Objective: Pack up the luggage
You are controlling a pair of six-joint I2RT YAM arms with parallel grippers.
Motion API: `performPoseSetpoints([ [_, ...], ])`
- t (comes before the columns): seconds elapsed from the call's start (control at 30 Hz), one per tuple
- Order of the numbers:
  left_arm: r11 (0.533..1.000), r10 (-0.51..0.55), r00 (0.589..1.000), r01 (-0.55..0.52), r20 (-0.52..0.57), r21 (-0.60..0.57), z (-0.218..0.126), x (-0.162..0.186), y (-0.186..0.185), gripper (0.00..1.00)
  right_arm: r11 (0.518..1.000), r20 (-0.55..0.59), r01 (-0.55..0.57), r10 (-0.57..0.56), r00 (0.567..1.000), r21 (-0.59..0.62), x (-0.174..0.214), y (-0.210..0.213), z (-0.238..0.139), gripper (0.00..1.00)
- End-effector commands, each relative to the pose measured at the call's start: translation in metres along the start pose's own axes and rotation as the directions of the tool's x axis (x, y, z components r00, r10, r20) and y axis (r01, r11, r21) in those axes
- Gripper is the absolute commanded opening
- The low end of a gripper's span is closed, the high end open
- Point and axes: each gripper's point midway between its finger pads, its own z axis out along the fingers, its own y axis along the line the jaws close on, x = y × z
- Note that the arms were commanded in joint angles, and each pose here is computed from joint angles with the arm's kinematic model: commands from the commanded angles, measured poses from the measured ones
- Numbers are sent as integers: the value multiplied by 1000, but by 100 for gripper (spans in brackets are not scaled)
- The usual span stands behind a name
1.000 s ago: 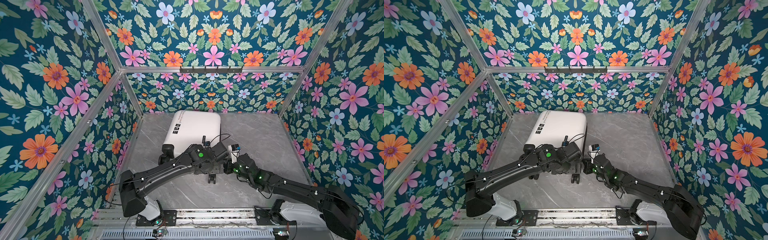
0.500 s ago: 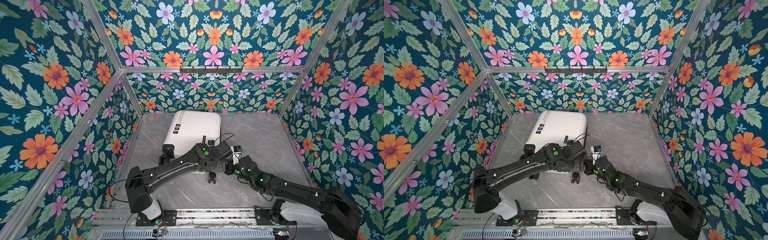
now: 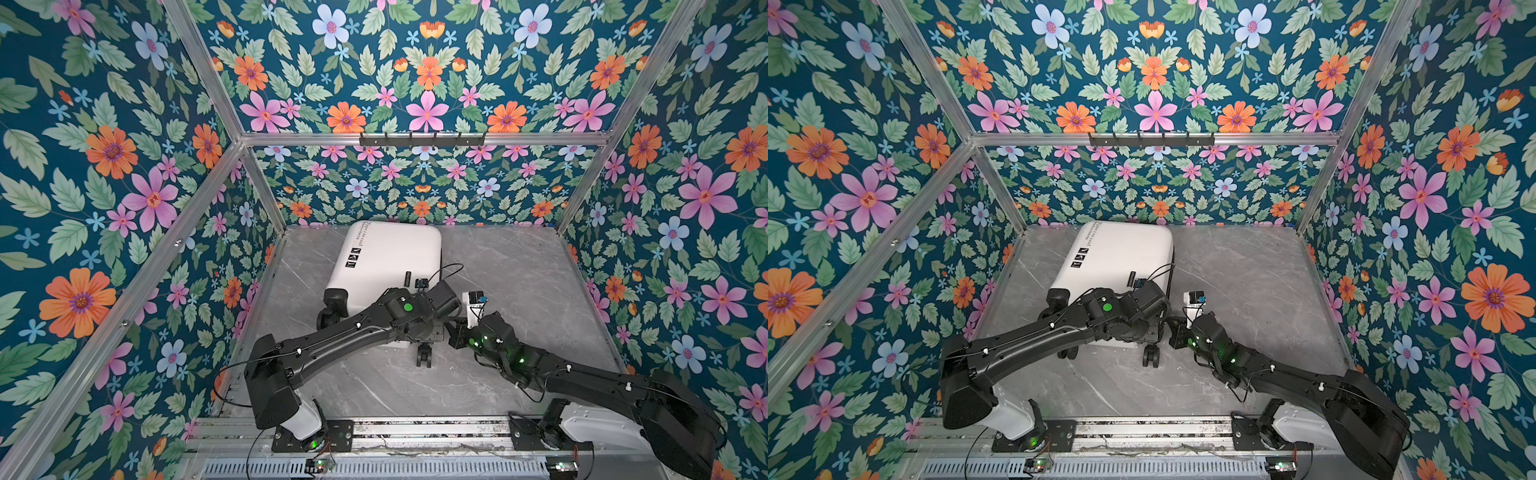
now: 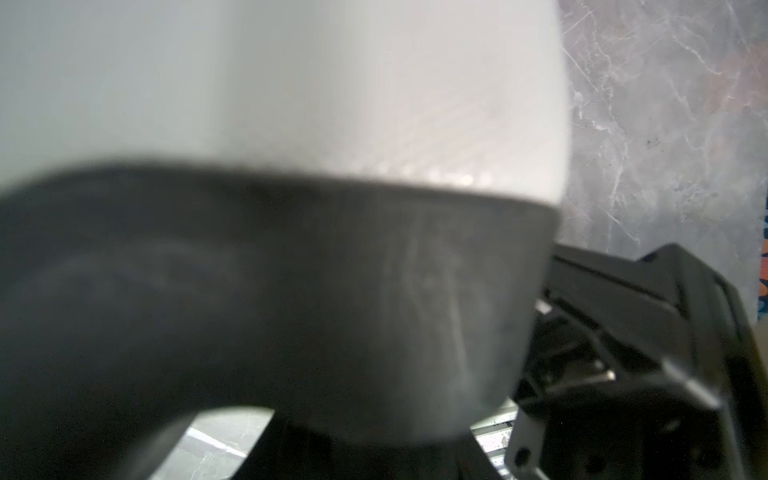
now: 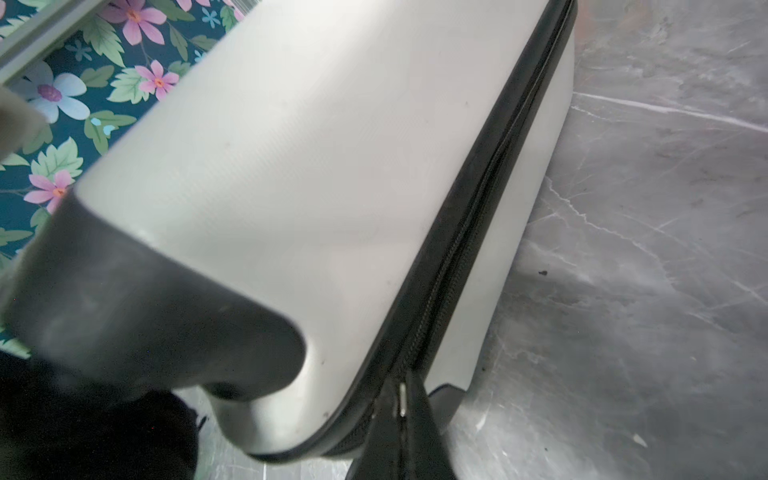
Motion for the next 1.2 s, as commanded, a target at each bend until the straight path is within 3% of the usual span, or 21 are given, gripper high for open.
performPoseSetpoints([
  [0.0, 999, -2, 1000, 2, -10, -43, -10, 5, 16, 0, 998, 113, 9, -15, 993, 57, -29, -12, 5, 0],
  [0.3, 999, 21, 1000, -21, -9, -27, -29, 7, 22, 0, 997, 208, -31, 15, 978, 73, -81, -22, 40, 0],
  [0.57, 998, 42, 999, -43, -10, -54, -36, 9, 31, 0, 995, 254, -72, 54, 966, 64, -98, -32, 60, 0],
  [0.83, 993, 19, 998, -11, 65, -121, -49, -14, 48, 0, 999, 228, -47, 51, 972, -23, -79, -24, 32, 0],
  [1.17, 991, 11, 994, 4, 108, -133, -60, -42, 56, 0, 990, 78, 29, -19, 997, -136, -30, -14, -3, 0],
])
